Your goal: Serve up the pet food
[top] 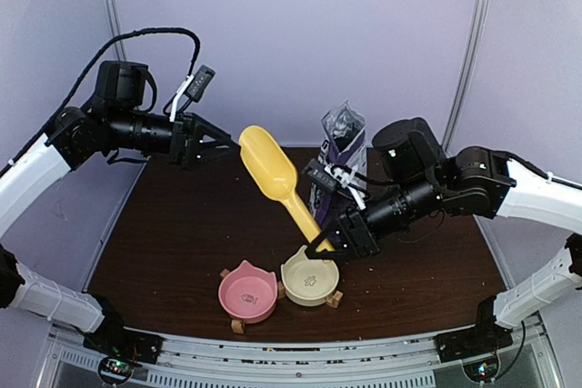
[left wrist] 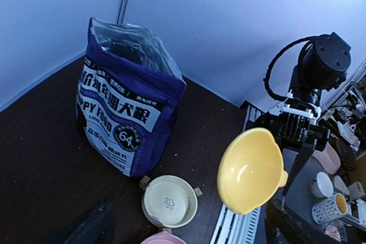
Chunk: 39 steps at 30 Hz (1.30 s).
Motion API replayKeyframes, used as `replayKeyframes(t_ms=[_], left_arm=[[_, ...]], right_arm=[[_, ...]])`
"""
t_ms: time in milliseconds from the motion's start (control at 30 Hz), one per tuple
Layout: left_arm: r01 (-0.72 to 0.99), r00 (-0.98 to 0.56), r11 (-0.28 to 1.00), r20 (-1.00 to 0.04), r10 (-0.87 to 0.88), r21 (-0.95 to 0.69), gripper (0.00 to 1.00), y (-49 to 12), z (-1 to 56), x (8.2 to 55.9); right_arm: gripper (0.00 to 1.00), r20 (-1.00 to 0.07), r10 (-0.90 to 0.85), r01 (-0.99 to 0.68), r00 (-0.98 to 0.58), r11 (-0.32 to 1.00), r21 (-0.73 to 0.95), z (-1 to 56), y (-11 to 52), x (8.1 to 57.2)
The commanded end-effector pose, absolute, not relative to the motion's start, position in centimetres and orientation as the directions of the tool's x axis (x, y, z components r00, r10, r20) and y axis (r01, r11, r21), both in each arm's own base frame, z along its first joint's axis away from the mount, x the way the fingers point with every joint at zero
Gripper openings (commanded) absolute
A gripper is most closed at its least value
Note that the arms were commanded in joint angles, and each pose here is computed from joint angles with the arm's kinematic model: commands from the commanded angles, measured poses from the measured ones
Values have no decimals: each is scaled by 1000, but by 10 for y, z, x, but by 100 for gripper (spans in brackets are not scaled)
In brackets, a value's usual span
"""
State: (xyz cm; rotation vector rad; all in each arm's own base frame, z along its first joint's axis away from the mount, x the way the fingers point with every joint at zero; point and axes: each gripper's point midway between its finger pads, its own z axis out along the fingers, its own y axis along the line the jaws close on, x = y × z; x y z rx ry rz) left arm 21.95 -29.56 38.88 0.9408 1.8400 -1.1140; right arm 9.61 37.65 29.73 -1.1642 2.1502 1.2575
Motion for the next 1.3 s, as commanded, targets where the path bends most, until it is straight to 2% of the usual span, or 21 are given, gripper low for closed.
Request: replayKeyframes(t_ms=[0,133,267,600,1033,1267], left_arm=[[933,-350,181,-899,265,-310,84,-294,401,185],[930,-356,223,-863,359,-292,60,-289,383,188],[932,-357,210,-845,399,-295,47,-288,374,184],[938,-345,202,-809,476,-281,45,-294,356,181],[935,-354,159,-798,487,-317,12,-301,350,177],[927,-369,138,-786,497,-349,9,-302,343,171]], right_arm=[[8,-632,-557,-826,-538,198,528,288,373,74],[8,-600,-608,-830,-519,190,525,279,371,65],[8,-585,-628,-831,-513,195,520,275,370,64],[7,-587,-636,-837,-500,183,515,278,376,65],[6,-568,-660,-841,-491,188,508,270,376,65],[5,-572,-658,-844,-490,193,501,270,375,67]])
